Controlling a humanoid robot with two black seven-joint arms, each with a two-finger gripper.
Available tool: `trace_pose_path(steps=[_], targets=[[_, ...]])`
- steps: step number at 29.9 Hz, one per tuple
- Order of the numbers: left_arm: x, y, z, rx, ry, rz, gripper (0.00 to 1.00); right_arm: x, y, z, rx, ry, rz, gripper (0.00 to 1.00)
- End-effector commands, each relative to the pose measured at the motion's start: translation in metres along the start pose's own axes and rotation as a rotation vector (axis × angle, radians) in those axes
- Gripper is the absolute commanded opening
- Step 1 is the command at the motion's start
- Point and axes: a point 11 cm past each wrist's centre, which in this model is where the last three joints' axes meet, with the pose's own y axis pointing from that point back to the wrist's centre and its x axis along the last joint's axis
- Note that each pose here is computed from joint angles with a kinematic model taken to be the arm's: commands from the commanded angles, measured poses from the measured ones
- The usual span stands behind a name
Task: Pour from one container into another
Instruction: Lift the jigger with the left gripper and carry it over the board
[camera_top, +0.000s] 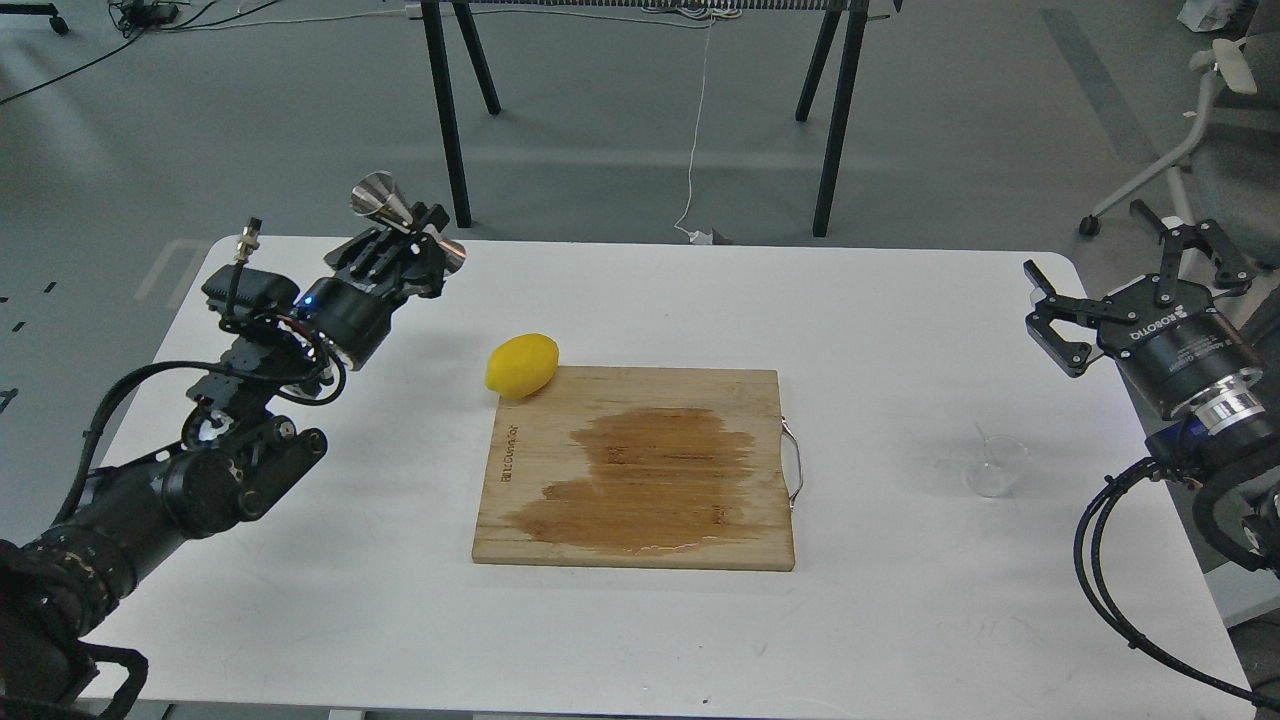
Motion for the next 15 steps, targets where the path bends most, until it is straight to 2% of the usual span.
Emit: trace_pose_path(steps=[1,9,15], targets=[[-0.001,-0.031,0.051,-0.166,-0.046,-0.026,0.01,0.003,0.003,0.001,-0.002,-0.001,0.010,0.98],[-0.066,-0.039,0.151,-0.415,-0.085,-0.147,0.02,0.010,0.009,0.002,0.001,-0.006,0.029,0.98],[-0.130,-0.003,0.177,-0.427,-0.015,-0.259,0.03,0.010,0.009,0.002,0.001,-0.005,0.029,0.98]])
